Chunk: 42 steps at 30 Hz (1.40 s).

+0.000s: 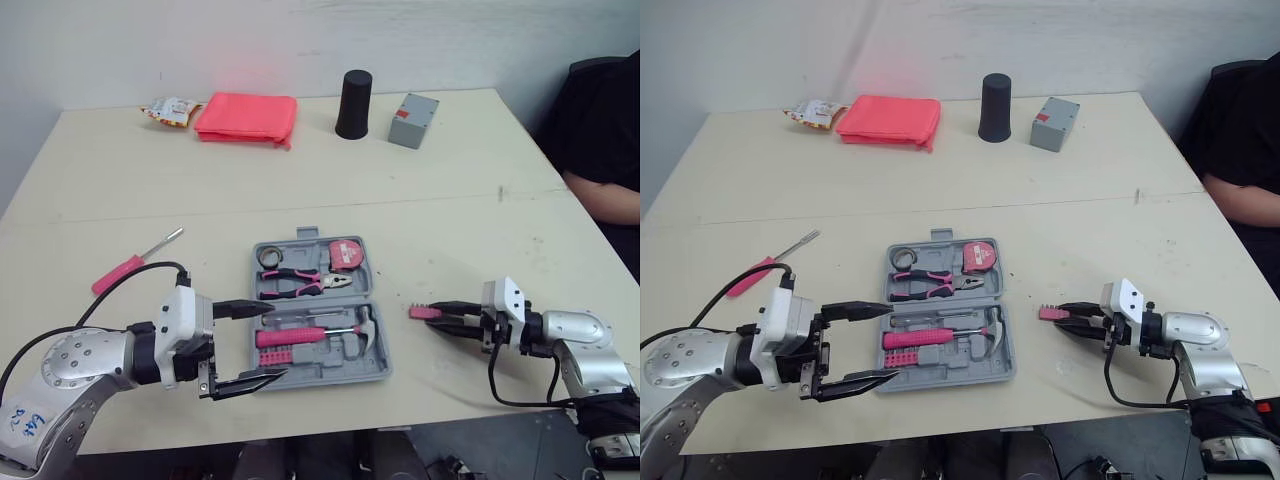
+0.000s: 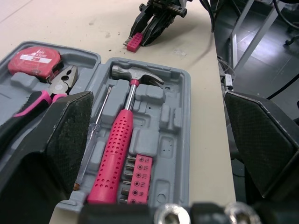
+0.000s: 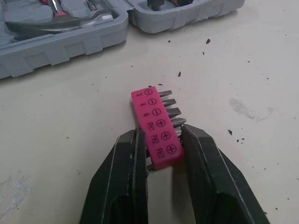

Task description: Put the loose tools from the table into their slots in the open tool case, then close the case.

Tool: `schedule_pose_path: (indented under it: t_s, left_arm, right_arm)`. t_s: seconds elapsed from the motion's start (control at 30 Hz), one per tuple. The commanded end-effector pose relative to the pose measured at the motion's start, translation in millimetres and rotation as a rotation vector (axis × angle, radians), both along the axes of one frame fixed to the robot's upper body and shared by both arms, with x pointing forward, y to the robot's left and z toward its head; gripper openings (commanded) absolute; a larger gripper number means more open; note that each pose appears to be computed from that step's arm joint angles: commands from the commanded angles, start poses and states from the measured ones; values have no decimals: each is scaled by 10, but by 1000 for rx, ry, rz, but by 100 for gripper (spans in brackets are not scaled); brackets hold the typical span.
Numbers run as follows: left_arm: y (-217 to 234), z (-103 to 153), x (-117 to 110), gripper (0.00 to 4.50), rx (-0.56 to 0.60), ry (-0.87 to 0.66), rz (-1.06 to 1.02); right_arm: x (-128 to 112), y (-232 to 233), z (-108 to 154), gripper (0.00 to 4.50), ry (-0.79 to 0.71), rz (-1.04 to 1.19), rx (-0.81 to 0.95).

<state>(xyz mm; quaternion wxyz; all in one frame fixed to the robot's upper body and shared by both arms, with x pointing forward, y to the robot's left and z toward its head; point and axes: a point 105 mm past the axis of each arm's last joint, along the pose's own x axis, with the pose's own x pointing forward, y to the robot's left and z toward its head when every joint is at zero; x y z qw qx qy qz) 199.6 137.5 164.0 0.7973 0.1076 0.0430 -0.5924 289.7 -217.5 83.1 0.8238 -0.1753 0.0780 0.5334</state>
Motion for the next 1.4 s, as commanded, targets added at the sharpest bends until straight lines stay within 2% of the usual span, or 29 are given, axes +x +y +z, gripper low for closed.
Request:
schedule_pose_path:
  t_s: [0.03,0.17,0.23,0.33,0.4,0.5,0.87,1.4]
  left_arm:
    - [37,27,-71,450,18,-78,-23]
    - [194,-107,-117,450,77,-73,-6]
    - [261,-181,-147,450,99,-71,3]
    - [256,-189,-155,450,85,-79,19]
    - [248,-190,-158,450,69,-74,32]
    - [247,-189,-157,450,44,-62,60]
    - [286,-185,-204,450,49,-19,93]
    - [324,-133,-238,450,47,-14,141]
  right_arm:
    - [1,254,492,74,-126,125,-3]
    - [-77,766,822,74,-96,240,27]
    - [-153,1059,898,74,-38,271,27]
    - [-403,1389,764,74,81,422,-49]
    - [-479,1496,673,74,112,465,-111]
    - [-509,1546,566,74,112,476,-203]
    - [-493,1604,400,74,92,436,-333]
    - [-469,1822,313,74,101,379,-350]
